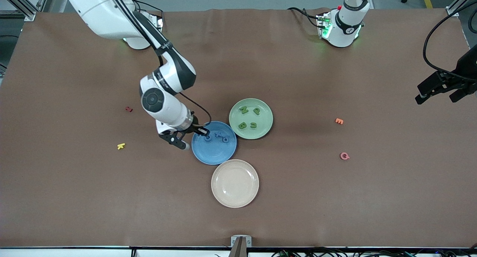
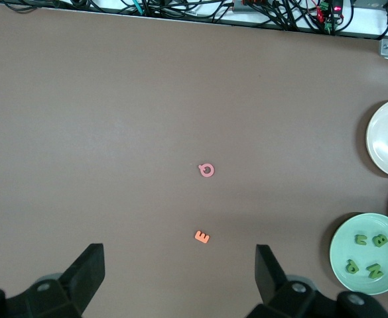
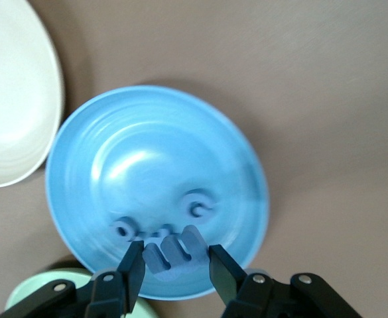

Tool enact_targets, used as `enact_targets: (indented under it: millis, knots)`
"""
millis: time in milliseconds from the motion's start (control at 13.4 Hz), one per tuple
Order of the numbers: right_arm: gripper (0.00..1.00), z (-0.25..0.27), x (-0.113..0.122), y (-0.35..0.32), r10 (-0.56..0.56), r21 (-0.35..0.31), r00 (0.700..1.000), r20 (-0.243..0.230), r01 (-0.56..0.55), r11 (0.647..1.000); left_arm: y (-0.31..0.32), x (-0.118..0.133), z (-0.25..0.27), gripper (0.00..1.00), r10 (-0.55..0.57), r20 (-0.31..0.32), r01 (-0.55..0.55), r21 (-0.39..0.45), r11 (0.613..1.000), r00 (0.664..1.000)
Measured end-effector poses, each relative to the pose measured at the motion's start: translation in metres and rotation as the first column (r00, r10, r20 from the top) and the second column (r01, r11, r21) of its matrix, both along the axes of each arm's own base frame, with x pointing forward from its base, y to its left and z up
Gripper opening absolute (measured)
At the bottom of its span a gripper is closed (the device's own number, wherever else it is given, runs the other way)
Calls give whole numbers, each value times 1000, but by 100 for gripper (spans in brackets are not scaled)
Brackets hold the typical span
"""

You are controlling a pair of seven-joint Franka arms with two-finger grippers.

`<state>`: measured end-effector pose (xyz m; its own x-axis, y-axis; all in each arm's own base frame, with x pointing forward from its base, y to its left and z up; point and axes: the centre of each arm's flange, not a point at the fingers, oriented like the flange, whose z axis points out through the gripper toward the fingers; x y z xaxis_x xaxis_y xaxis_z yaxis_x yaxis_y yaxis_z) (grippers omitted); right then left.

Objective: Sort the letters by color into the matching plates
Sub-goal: 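Carry the blue m with the right gripper over the blue plate, then lower the blue m onto the blue plate and open the right gripper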

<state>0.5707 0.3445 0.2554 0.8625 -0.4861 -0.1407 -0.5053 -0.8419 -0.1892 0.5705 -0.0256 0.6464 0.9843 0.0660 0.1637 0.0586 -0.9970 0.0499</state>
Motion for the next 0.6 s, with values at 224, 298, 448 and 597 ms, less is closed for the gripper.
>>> enact_targets:
  millis: [224,298,448,597]
  knots:
    - [47,-14,11,22,-26,8,1000,3,26,1000,0,0,0,100,0,-1,0,0,1000,1000]
    - [47,-17,15,23,-28,3,1000,7,28,1000,0,0,0,100,0,-2,0,0,1000,1000]
    - [47,-24,20,24,-32,-7,999,13,32,999,0,0,-1,100,0,-2,0,0,1000,1000]
    - [47,-27,23,23,-38,-11,999,15,38,999,0,0,-1,100,-1,-3,1,0,1000,1000]
